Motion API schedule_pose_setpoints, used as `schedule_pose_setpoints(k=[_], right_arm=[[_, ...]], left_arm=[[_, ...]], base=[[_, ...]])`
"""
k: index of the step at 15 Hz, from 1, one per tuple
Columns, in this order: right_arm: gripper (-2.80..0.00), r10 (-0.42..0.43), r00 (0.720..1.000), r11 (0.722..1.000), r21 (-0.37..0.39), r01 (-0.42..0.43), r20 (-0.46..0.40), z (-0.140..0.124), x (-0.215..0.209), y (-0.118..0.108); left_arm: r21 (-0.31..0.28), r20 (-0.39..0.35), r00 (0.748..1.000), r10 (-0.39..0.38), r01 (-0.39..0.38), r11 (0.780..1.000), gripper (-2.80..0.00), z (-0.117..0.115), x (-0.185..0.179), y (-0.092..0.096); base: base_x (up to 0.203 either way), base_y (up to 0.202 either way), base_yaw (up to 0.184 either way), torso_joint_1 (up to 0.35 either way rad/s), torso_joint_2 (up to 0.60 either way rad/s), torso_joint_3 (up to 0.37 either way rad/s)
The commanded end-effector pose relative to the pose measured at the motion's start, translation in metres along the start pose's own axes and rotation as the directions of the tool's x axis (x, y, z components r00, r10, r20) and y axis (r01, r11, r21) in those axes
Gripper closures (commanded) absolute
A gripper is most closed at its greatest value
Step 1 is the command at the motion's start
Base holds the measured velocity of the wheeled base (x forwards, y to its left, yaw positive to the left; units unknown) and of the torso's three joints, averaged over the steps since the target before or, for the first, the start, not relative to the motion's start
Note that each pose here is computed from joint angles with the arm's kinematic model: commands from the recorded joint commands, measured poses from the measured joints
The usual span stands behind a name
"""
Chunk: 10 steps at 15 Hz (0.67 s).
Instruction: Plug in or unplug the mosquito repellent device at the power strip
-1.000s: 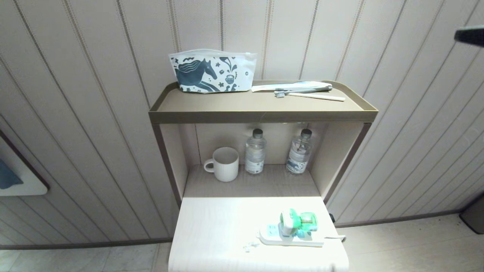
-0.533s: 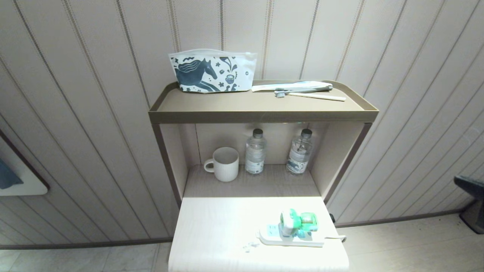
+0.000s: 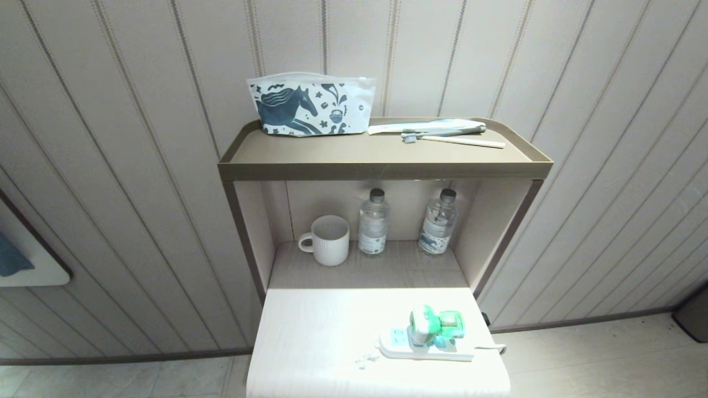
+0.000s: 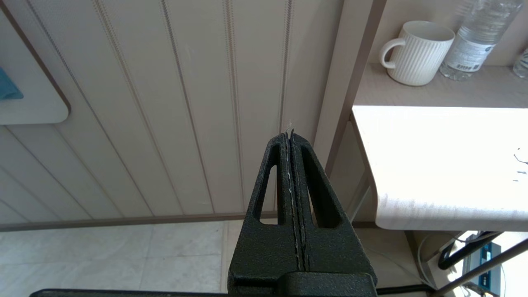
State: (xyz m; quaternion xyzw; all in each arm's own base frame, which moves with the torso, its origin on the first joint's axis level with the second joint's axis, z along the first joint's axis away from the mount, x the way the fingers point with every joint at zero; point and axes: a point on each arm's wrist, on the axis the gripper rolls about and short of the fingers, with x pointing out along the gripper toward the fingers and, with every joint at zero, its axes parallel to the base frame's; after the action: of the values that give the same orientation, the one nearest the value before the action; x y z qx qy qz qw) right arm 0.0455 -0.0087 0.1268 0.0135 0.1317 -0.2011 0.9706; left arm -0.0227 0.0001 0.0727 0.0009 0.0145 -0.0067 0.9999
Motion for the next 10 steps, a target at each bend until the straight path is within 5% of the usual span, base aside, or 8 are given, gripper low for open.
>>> schedule_pose_setpoints(k=[1, 4, 7, 10], right_arm=[[0.0, -0.076, 0.994, 0.997, 0.02, 0.074, 0.082, -0.02, -0.016, -0.01], [0.0, -0.132, 0.977, 0.991, 0.024, 0.13, 0.166, -0.036, -0.032, -0.016], [0.0, 0.115, 0.981, 0.993, 0.003, -0.117, 0.158, -0.041, -0.033, -0.011], [0.0, 0.331, 0.931, 0.943, -0.036, -0.33, 0.15, -0.042, -0.035, -0.007]], left_arm=[[0.0, -0.002, 1.0, 0.0, 0.0, 1.0, 0.0, 0.0, 0.0, 0.0], [0.0, -0.002, 1.0, 0.0, 0.0, 1.0, 0.0, 0.0, 0.0, 0.0], [0.0, -0.002, 1.0, 0.0, 0.0, 1.0, 0.0, 0.0, 0.0, 0.0], [0.0, -0.002, 1.0, 0.0, 0.0, 1.0, 0.0, 0.0, 0.0, 0.0]], base=[[0.0, 0.0, 0.0, 0.0, 0.0, 0.0], [0.0, 0.0, 0.0, 0.0, 0.0, 0.0], [0.0, 0.0, 0.0, 0.0, 0.0, 0.0], [0.0, 0.0, 0.0, 0.0, 0.0, 0.0]])
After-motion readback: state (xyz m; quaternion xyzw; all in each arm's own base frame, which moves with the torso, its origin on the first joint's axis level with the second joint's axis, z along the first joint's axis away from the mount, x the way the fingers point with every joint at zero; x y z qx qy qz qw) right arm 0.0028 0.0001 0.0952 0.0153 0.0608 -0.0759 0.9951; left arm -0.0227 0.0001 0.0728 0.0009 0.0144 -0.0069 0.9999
